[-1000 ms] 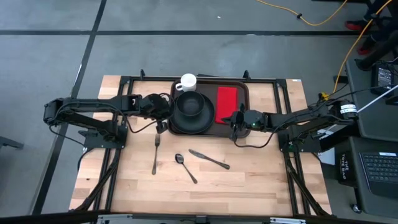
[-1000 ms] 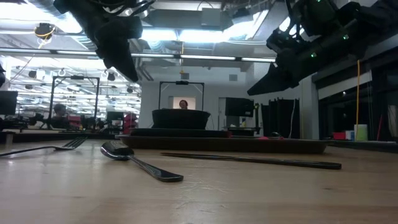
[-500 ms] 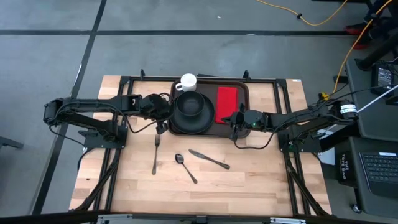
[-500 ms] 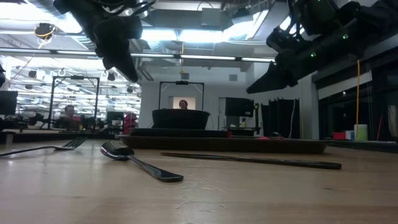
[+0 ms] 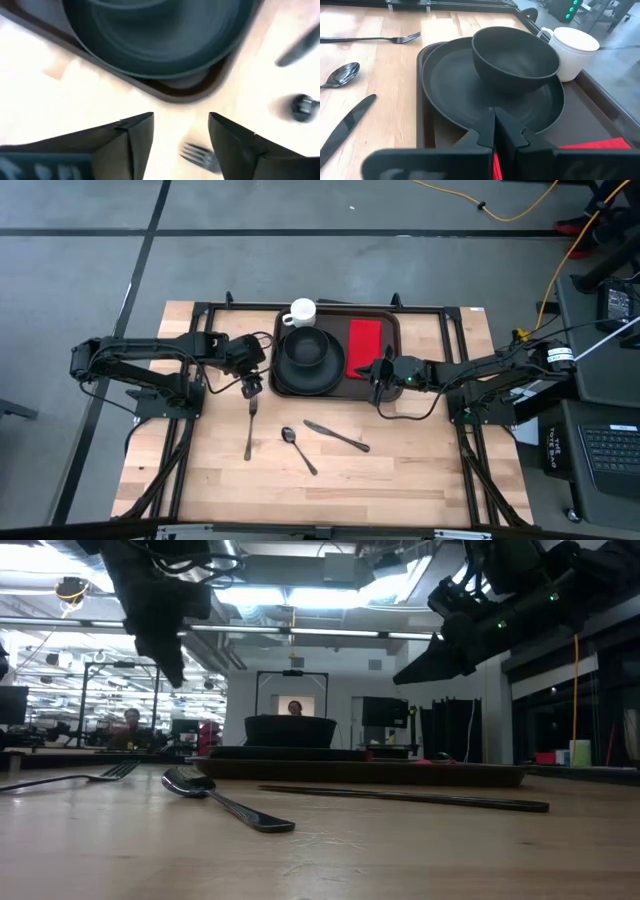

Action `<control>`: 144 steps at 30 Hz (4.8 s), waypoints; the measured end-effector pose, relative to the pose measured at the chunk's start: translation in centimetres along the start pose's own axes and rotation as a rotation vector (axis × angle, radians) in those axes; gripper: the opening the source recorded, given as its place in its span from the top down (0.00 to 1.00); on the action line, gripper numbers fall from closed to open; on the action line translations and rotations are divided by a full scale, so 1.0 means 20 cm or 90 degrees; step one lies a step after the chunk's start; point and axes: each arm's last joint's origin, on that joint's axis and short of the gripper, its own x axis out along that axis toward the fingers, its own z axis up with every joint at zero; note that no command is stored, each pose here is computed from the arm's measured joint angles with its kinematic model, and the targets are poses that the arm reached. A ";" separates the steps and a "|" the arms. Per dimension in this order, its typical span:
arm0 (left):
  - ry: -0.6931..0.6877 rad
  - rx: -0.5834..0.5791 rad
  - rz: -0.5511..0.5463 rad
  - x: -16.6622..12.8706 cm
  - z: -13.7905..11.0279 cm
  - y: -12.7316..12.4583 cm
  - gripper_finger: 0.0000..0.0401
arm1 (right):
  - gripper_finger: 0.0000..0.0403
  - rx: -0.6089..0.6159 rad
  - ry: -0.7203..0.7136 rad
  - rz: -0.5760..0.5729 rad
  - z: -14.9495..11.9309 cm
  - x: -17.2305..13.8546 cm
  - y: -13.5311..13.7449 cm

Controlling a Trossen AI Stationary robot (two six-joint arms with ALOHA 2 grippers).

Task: Set up tray
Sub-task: Put the black fork on the red table napkin

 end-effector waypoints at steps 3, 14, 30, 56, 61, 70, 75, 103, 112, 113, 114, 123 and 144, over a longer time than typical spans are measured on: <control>0.047 -0.049 -0.072 -0.01 0.00 0.01 0.52 | 0.99 0.002 0.000 0.000 0.00 0.00 0.00; 0.131 -0.026 -0.129 0.10 0.02 0.15 0.51 | 0.98 -0.023 -0.028 -0.002 0.02 0.00 0.00; 0.309 0.041 -0.136 0.35 0.00 0.17 0.51 | 0.99 -0.023 -0.028 -0.002 0.02 0.00 0.00; 0.385 0.159 -0.204 0.56 -0.03 0.17 0.51 | 0.97 -0.023 -0.031 -0.002 0.03 0.00 0.00; 0.393 0.153 -0.213 0.59 -0.03 0.17 0.51 | 0.99 -0.026 -0.031 -0.002 0.02 0.00 0.00; 0.388 0.165 -0.245 0.60 -0.03 0.17 0.51 | 0.95 -0.027 -0.031 -0.002 0.02 0.00 0.00; 0.385 0.168 -0.250 0.60 -0.03 0.16 0.51 | 0.99 -0.027 -0.031 -0.002 0.02 0.00 0.00; 0.383 0.220 -0.276 0.61 -0.06 0.10 0.51 | 0.93 -0.025 -0.031 -0.002 0.03 0.00 0.00; 0.382 0.223 -0.293 0.62 -0.10 0.10 0.52 | 0.93 -0.025 -0.032 -0.002 0.03 0.00 0.00; 0.380 0.219 -0.302 0.62 -0.10 0.10 0.53 | 0.93 -0.025 -0.032 -0.002 0.03 0.00 0.00; 0.378 0.214 -0.313 0.62 -0.10 0.10 0.54 | 0.93 -0.025 -0.032 -0.002 0.03 0.00 0.00; 0.369 0.211 -0.322 0.63 -0.10 0.10 0.66 | 0.93 -0.025 -0.032 -0.002 0.03 0.00 0.00; 0.363 0.180 -0.377 0.63 -0.10 0.08 0.98 | 0.93 -0.022 -0.040 -0.003 0.03 0.00 0.00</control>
